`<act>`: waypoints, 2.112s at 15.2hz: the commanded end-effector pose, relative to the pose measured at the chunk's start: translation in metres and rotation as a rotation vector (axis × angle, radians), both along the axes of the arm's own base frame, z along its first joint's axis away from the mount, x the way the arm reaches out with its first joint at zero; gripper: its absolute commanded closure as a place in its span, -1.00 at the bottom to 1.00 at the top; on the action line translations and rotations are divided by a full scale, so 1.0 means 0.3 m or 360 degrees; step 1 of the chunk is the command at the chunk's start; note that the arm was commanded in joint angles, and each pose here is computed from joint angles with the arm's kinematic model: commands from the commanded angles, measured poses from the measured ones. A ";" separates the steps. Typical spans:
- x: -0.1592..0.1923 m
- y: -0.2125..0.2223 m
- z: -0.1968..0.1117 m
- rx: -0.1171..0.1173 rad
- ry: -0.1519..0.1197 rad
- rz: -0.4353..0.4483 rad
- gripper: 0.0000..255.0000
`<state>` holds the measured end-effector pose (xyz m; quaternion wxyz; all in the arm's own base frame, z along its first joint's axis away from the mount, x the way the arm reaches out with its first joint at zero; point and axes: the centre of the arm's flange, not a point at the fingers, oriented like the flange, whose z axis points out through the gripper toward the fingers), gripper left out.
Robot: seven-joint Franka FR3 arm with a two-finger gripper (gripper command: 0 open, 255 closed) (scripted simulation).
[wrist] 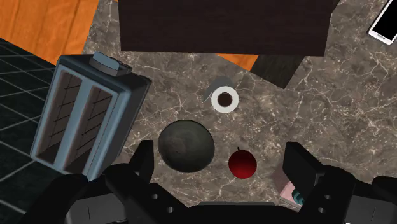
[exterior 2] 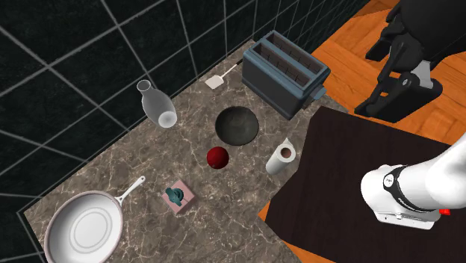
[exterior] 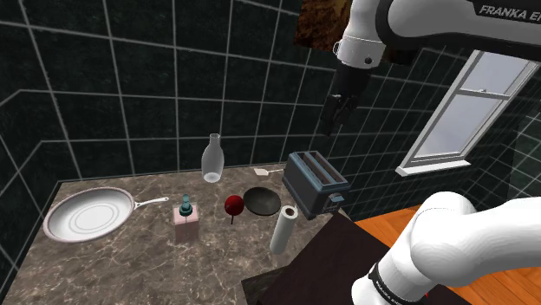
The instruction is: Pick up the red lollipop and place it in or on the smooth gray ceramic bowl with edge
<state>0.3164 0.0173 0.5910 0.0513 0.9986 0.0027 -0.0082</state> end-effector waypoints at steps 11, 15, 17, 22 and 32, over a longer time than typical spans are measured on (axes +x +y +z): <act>0.229 0.141 -0.358 -0.0133 -0.0013 0.0247 -1.00; 0.315 0.199 -0.504 -0.0186 -0.0018 0.0346 -1.00; 0.357 0.228 -0.578 -0.0213 -0.0021 0.0395 -1.00; 0.459 0.300 -0.764 -0.0279 -0.0028 0.0519 -1.00; 0.647 0.445 -1.144 -0.0412 -0.0041 0.0766 -1.00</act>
